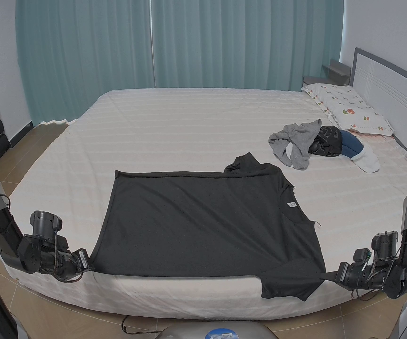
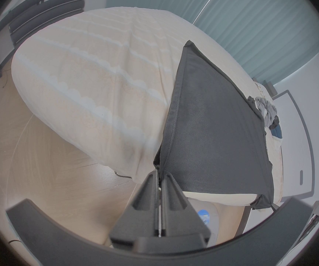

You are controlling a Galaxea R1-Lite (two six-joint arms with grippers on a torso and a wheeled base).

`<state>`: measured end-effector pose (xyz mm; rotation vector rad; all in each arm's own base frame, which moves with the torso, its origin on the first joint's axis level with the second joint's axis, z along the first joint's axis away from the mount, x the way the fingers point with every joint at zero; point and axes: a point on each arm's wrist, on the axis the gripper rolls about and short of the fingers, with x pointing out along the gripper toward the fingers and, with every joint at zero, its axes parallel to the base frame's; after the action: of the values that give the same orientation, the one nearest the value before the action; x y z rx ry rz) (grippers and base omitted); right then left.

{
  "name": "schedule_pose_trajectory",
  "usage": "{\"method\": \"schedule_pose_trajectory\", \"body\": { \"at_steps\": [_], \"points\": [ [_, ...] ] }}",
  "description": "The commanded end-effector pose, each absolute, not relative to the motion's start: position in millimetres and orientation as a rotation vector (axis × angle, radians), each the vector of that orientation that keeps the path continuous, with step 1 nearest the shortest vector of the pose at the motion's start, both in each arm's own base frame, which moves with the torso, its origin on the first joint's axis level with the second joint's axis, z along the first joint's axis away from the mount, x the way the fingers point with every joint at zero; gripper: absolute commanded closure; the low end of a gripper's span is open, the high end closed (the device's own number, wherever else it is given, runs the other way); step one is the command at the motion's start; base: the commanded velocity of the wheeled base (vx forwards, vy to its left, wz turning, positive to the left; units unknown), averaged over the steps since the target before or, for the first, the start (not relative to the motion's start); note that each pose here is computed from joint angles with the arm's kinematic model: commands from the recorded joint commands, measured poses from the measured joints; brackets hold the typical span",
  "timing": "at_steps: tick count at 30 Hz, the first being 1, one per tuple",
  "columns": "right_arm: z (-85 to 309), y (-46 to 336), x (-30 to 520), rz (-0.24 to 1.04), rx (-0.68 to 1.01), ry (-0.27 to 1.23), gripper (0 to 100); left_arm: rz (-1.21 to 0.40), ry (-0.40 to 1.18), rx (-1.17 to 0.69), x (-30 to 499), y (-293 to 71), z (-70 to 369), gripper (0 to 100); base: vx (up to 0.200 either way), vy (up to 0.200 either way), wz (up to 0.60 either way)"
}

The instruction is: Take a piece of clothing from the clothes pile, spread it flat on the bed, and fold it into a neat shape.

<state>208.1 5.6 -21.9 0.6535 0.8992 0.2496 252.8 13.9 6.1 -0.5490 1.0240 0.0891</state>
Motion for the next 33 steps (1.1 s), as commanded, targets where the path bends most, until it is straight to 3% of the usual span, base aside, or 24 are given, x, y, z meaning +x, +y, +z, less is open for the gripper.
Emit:
{"method": "schedule_pose_trajectory", "body": {
  "at_steps": [1,10,33],
  "points": [
    [-17.8,4.3,200.8,0.253,0.628,0.917,100,0.088,1.030,-0.520,245.4,14.5,7.8,100,0.000,0.000,0.00],
    [-18.4,6.0,198.5,0.245,0.596,0.936,100,0.134,1.105,-0.365,226.6,15.0,7.9,100,0.000,0.000,0.00],
    [2.4,6.5,168.9,0.293,0.453,1.050,100,0.067,1.253,-0.244,198.5,12.0,17.4,100,0.000,0.000,0.00]
  ]
}}
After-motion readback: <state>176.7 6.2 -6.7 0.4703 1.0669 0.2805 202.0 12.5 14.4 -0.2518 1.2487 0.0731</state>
